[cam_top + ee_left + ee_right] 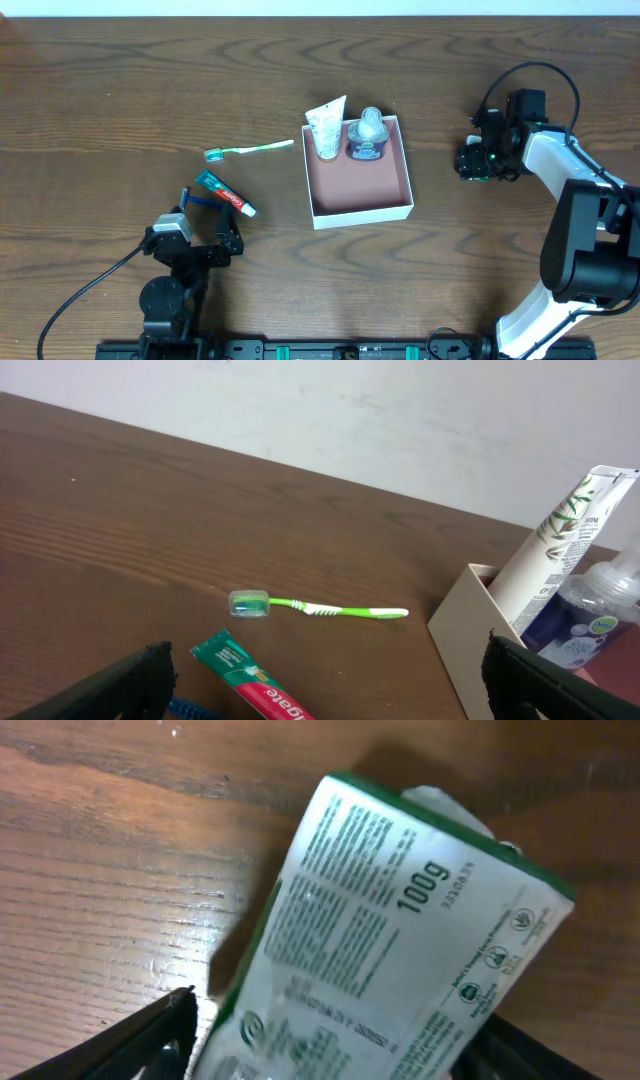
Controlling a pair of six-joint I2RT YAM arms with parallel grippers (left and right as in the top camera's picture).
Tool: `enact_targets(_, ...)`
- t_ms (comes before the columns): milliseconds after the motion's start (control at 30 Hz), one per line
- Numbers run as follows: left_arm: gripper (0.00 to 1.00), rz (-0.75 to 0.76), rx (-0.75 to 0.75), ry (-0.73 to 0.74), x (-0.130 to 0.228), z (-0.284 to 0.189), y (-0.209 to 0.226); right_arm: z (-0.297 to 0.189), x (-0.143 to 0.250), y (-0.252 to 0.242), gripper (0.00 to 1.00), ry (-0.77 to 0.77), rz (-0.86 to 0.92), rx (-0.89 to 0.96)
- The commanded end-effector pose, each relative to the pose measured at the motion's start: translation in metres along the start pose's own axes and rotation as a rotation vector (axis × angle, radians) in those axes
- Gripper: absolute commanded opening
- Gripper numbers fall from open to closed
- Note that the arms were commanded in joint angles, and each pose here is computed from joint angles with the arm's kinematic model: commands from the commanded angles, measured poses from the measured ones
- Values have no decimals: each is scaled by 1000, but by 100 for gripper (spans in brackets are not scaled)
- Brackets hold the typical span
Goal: Pack container
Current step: 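Grasp the green-and-white soap bar with the right gripper, then lift the soap bar and carry it over the box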
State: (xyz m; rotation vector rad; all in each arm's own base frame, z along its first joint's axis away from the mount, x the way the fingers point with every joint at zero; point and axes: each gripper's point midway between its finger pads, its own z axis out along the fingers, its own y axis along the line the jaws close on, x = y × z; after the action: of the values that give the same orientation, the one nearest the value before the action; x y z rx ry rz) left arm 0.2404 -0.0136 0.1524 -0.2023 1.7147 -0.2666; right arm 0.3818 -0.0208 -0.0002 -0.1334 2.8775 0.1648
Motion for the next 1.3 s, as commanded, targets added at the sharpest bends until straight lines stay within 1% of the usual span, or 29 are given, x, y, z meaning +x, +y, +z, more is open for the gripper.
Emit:
enact_targets(0,98,16,-4,35,15,3,4,5,10,2,72,37,96,-13)
enact_targets(100,98,16,-4,35,15,3,4,5,11,2,65,41,105,-14)
enact_targets(233,98,16,-4,35,15,3,4,4,15,3,52,57,124,-16)
enact_targets(333,98,16,-4,35,15,3,4,4,17,4,46,66,167,-15)
enact_targets(400,98,16,-4,35,15,3,4,4,19,4,44,74,190,-15)
enact_targets(567,98,16,-4,35,15,3,4,3,27,6,42,108,254,-16)
enact_targets(700,98,16,-4,35,15,3,4,1,35,8,41,139,258,-18)
enact_targets(867,98,16,-4,35,15,3,4,-3,35,6,40,146,275,-5)
enact_targets(1000,98,16,-4,35,15,3,4,-24,22,2,39,130,271,25)
enact_targets(1167,98,16,-4,35,15,3,4,-70,0,-6,39,83,252,93)
enact_targets(1267,98,16,-4,35,15,3,4,-94,-10,-4,39,47,237,93)
